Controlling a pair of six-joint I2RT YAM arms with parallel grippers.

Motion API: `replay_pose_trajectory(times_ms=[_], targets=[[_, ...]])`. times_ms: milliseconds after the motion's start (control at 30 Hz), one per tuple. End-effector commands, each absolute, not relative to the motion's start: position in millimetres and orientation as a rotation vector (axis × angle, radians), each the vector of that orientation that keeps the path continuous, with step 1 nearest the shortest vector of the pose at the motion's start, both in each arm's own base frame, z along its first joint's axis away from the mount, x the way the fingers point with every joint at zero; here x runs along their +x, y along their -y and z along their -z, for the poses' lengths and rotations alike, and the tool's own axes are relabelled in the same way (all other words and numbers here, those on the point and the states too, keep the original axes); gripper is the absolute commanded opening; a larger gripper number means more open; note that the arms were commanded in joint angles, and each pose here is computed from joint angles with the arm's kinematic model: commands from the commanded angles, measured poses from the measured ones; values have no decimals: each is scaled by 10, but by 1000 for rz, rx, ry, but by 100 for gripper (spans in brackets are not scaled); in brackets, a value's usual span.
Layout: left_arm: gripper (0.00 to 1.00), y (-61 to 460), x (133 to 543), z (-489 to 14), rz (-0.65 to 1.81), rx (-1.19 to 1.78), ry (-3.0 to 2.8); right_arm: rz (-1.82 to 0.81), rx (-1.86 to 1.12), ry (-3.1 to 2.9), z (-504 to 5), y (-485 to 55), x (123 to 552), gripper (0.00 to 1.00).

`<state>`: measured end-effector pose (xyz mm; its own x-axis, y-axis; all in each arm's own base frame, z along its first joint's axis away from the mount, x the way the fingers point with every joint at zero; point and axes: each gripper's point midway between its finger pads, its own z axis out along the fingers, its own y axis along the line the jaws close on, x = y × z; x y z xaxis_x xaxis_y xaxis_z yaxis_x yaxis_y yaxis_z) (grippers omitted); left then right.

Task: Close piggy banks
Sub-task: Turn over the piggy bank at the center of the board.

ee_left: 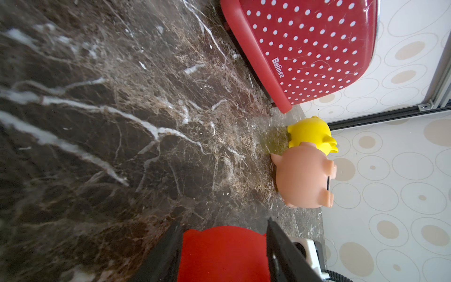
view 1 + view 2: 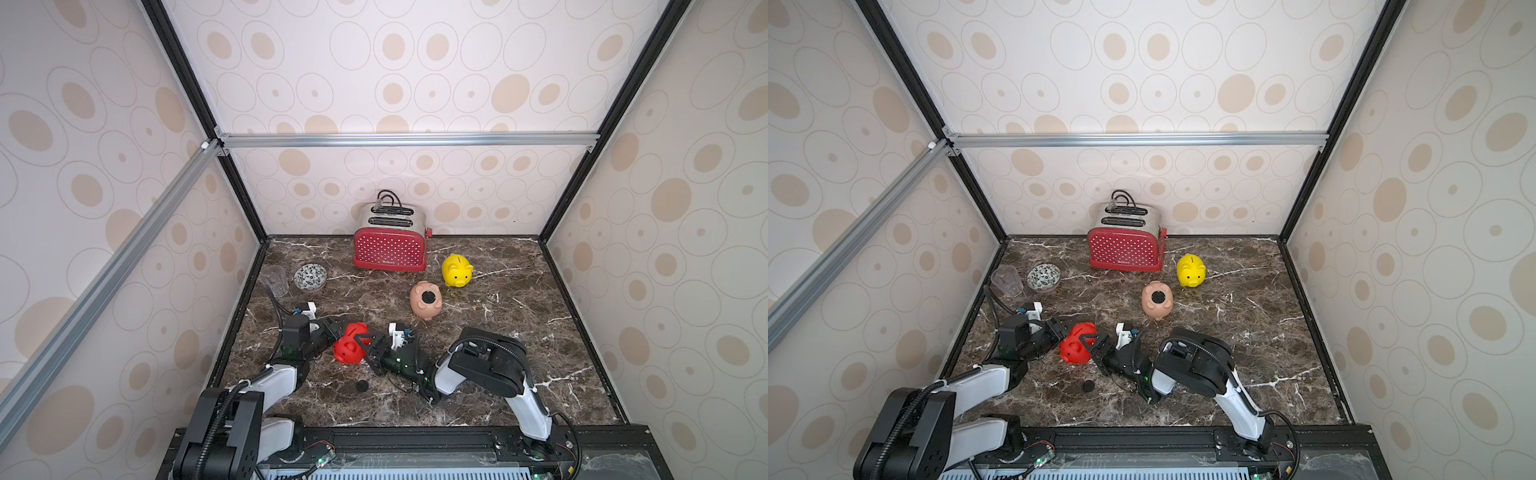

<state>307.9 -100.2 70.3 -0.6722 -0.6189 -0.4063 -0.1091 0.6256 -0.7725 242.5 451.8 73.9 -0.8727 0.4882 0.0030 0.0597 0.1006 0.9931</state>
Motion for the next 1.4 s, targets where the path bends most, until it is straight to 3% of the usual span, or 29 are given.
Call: replay_pose_trajectory(times_ms=[0,533,633,1367], targets=[[54,974,2545,-4,888,-693,-2464,-1826,503,-1994,-797,-4557,2514,100],[52,999,2540,59,901,-687,-2481,-1943,295,-1805,-1677,-4637,2584,100],[48,1010,2540,68,912,-691,-2480,-1956,285,-1778,-1797,-4607,2592,100],[47,961,2549,200,862,-727,-2508,-1993,301,-1737,-2063,-4403,2518,100]])
